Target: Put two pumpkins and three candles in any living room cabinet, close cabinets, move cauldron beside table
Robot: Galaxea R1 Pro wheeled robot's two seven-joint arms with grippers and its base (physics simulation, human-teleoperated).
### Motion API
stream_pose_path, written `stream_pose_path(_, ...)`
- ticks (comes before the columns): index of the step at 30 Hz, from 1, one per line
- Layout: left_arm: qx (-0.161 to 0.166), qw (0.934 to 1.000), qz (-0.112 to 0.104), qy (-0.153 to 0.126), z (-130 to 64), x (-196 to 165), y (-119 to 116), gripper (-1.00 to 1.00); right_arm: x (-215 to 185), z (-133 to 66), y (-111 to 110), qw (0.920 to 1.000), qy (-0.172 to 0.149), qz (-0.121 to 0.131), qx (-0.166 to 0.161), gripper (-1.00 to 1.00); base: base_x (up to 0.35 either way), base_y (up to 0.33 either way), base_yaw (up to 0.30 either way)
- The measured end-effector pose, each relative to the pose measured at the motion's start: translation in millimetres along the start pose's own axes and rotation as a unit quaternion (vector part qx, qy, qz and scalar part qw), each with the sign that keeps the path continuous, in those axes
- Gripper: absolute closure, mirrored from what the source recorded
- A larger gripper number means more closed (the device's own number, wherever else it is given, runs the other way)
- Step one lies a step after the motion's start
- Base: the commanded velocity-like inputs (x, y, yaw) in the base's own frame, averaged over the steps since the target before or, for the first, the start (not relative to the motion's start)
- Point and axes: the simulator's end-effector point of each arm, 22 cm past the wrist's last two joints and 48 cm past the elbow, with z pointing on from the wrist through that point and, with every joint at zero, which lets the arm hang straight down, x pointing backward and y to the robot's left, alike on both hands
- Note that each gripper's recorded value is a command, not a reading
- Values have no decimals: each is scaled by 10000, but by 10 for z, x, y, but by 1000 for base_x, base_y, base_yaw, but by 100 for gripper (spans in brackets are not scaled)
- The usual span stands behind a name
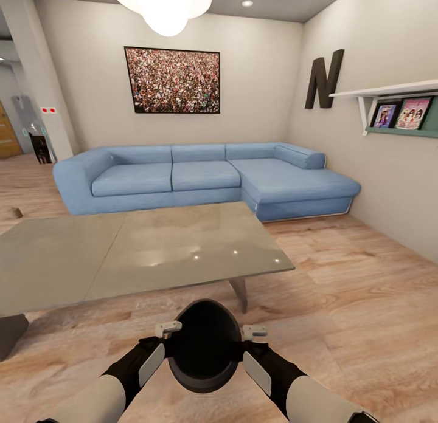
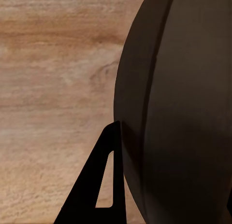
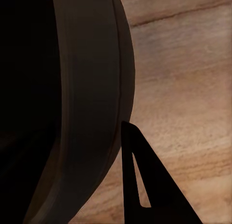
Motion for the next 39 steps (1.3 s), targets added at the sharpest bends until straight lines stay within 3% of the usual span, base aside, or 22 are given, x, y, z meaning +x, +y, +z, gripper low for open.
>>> stream_pose_path(20, 2, 10000, -1, 0, 2, 3, -1, 100, 2, 2, -2, 10000, 2, -2, 0, 100, 8, 0, 0)
stream_pose_path(39, -41, 9996, -5, 269, 223, 284, 41, 100, 281, 209, -35, 9996, 273, 11, 14, 100, 0, 0, 0)
